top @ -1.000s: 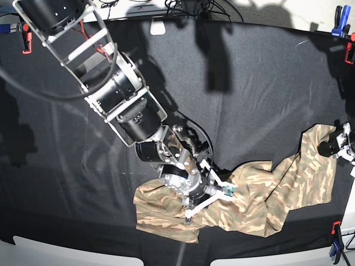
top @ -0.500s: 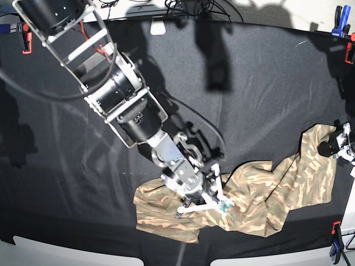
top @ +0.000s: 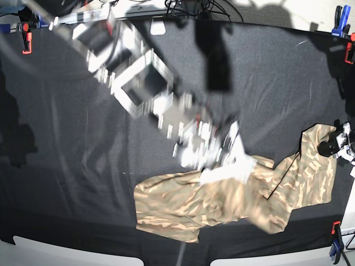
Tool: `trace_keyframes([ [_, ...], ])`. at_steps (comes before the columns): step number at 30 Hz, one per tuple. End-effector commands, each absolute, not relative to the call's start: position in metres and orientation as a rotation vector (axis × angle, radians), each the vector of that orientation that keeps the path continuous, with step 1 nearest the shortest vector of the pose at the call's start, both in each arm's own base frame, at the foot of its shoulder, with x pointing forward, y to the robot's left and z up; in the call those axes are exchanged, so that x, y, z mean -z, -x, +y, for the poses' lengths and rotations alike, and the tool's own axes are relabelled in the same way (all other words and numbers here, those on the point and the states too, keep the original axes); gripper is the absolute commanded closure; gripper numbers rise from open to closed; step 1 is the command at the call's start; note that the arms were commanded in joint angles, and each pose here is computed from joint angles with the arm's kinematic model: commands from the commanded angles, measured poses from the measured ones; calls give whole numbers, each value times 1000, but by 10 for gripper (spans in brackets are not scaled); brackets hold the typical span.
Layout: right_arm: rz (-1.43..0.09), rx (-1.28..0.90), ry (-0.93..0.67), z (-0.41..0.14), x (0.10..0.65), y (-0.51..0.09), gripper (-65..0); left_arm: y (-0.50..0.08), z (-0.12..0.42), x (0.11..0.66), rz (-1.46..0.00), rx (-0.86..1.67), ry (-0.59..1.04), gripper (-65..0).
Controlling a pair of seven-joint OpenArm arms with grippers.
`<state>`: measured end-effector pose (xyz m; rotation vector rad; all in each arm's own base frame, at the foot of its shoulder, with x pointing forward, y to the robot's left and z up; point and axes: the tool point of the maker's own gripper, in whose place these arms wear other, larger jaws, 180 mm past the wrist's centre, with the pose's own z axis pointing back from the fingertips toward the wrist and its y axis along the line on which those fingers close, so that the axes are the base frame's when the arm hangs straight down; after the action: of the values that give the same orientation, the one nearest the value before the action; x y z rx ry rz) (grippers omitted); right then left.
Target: Layout the t-shirt on the table in an organized manner, then fold the t-shirt properly
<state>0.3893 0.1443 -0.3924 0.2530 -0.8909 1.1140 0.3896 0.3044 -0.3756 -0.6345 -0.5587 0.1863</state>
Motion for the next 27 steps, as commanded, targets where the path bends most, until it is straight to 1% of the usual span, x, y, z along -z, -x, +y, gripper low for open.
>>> trace_keyframes([
  [1,-955,-1117,-251,146,371,-400,0,-404,314,353,-626,-178,635,0],
  [5,-912,-1112,-170,104,385,-391,0,-404,314,353,-626,-178,635,0],
  [9,-910,-1050,-46,46,378,-405,0,-404,314,353,-626,-178,635,0],
  [14,-964,-877,33,-16,346,-438,0,-404,314,353,-626,-178,635,0],
  [18,-1009,-713,52,-57,326,-459,0,-404,314,353,-627,-178,636,0],
  [20,-1025,-633,-8,-64,320,-462,0,-404,314,352,-631,-180,636,0],
  [22,-1027,-581,-108,-55,318,-460,0,-407,315,351,-646,-184,635,0],
  [27,-1032,-500,-387,8,305,-448,0,-408,316,350,-656,-188,635,0],
])
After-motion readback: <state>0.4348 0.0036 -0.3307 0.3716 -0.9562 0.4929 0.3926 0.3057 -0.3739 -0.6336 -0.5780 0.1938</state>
